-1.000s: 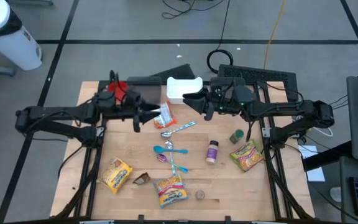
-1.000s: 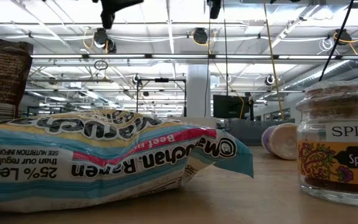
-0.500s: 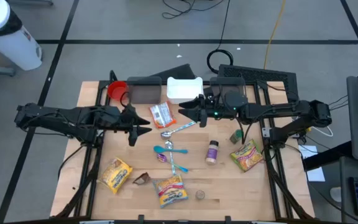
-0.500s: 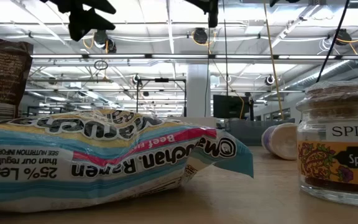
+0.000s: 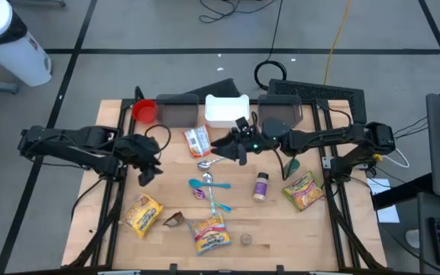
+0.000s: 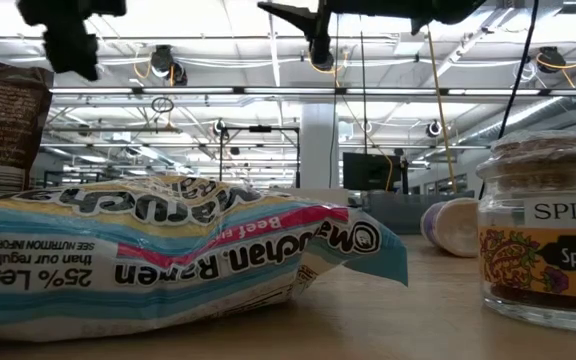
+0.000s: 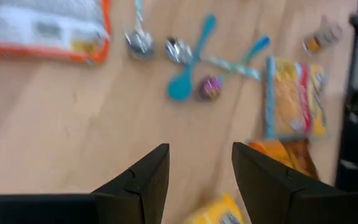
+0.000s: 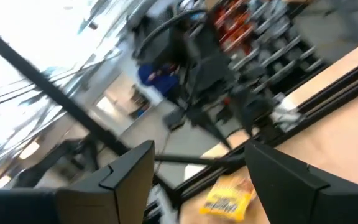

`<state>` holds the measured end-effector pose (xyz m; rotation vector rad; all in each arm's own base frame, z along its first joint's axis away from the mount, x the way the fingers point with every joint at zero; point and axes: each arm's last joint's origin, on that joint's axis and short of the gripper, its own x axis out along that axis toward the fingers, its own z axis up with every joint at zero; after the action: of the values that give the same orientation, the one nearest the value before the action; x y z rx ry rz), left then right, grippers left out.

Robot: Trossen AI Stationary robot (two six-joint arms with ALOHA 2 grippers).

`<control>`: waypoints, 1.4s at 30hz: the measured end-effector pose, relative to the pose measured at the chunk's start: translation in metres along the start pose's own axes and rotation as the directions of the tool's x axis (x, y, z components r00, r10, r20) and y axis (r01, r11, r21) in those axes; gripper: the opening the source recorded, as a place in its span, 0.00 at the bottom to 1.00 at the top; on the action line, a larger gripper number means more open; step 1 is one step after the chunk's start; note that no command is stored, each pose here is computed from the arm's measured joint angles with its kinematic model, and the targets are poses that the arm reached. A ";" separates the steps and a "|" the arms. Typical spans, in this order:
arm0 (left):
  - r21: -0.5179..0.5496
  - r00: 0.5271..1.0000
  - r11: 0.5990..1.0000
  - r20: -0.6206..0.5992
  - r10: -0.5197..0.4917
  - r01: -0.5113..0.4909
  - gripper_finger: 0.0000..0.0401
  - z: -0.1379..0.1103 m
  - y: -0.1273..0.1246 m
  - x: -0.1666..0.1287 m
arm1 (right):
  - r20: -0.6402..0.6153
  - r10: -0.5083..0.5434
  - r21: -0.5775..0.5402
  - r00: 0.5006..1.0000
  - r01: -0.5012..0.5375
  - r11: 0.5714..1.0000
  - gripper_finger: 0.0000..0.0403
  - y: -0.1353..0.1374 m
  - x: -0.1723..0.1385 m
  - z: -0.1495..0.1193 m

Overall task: Pick & Place Food Item
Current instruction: Put the orange noodle pack into the left black bin

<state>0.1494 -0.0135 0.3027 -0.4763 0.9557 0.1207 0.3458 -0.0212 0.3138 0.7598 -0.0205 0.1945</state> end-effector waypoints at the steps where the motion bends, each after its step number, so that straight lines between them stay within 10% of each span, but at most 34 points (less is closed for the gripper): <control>1: -0.013 0.999 1.000 -0.026 -0.019 0.019 0.46 -0.001 0.000 -0.001 | -0.016 0.021 0.006 1.000 -0.021 1.000 0.60 0.001 -0.001 0.001; 9: -0.095 0.988 0.995 -0.150 -0.028 0.014 0.46 -0.003 -0.001 0.008 | -0.159 0.109 -0.020 0.981 -0.114 0.993 0.59 0.006 0.000 -0.009; 21: 0.100 0.938 0.990 -0.324 0.122 -0.094 0.46 0.006 0.001 0.050 | -0.358 -0.094 -0.027 0.929 0.091 0.996 0.57 -0.008 -0.010 -0.070; 27: 0.233 0.918 0.936 -0.240 0.317 -0.263 0.46 0.020 0.012 0.069 | -0.243 -0.205 -0.027 0.948 0.205 0.978 0.58 -0.015 -0.014 -0.077; 42: 0.596 0.868 0.740 -0.137 0.477 -0.312 0.46 0.048 0.022 0.149 | 0.197 -0.448 0.040 0.872 0.450 0.892 0.56 -0.030 -0.017 -0.044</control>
<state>0.2651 0.0114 0.1985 0.2795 1.3106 0.1566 0.3321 -0.0151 0.2605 0.7545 -0.0355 -0.3292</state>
